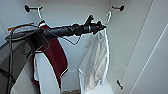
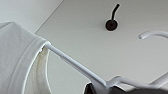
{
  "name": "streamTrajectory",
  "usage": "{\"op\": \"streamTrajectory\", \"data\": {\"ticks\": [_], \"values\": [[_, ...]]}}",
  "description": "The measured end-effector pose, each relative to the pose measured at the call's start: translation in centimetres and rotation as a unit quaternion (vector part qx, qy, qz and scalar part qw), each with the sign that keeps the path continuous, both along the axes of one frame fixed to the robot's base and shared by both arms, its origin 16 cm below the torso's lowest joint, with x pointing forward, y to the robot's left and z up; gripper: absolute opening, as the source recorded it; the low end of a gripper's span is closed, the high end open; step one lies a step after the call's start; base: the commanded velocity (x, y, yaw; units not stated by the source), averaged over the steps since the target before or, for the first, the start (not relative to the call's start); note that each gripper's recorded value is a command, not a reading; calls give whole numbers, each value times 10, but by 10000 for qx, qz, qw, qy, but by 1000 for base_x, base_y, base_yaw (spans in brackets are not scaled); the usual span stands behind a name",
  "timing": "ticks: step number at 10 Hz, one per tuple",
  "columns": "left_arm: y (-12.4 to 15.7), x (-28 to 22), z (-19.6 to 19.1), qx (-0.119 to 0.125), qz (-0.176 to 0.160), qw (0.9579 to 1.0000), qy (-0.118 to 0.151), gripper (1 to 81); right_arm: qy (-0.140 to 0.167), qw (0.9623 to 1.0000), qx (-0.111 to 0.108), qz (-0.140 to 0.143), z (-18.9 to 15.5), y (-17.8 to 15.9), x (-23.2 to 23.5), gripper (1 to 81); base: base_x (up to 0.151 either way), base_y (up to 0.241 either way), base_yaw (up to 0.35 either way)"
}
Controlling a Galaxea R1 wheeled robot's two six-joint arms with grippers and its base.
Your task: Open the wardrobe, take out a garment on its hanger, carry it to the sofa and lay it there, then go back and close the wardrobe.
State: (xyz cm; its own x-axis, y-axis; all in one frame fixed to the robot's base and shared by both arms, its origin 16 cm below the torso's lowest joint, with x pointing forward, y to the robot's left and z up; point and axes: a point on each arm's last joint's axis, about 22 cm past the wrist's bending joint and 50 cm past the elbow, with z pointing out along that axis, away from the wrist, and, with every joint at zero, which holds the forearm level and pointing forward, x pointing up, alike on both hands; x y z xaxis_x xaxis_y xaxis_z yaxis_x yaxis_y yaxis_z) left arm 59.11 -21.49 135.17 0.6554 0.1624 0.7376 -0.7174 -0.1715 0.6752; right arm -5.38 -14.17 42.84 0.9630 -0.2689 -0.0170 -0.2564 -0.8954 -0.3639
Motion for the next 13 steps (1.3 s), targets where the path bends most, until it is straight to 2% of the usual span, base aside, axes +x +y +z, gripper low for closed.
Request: {"op": "streamTrajectory", "data": {"ticks": [2, 5, 7, 8, 10, 12, 13], "values": [[-20, -29, -5, 72, -303, 9995, -26, 10, -11, 10000, 5, 8, 0, 1, 1, 811, 0, 0, 0], [-64, -48, -11, 108, -484, 9988, 12, 10, -46, 10000, 12, 1, 0, 1, 2, 811, 0, 0, 0], [-90, -54, -49, 184, -557, 9978, 301, 10, -48, 10000, 13, 0, 0, 1, 2, 811, 0, 0, 0], [-96, -52, -57, 253, -521, 9976, 367, 10, -49, 10000, 14, -3, 0, 1, 2, 811, 0, 0, 0], [-98, -52, -51, 194, -524, 9979, 330, 10, -56, 10000, 14, -4, 0, 1, 3, 811, -73, 0, 0], [-87, -38, -59, 167, -416, 9982, 410, 10, -161, 9999, 14, -17, 0, -1, 17, 811, -112, 0, 0], [-82, -37, -58, 149, -396, 9983, 400, 10, -110, 9999, 15, -13, 0, -1, 8, 811, -118, 0, 0]]}}
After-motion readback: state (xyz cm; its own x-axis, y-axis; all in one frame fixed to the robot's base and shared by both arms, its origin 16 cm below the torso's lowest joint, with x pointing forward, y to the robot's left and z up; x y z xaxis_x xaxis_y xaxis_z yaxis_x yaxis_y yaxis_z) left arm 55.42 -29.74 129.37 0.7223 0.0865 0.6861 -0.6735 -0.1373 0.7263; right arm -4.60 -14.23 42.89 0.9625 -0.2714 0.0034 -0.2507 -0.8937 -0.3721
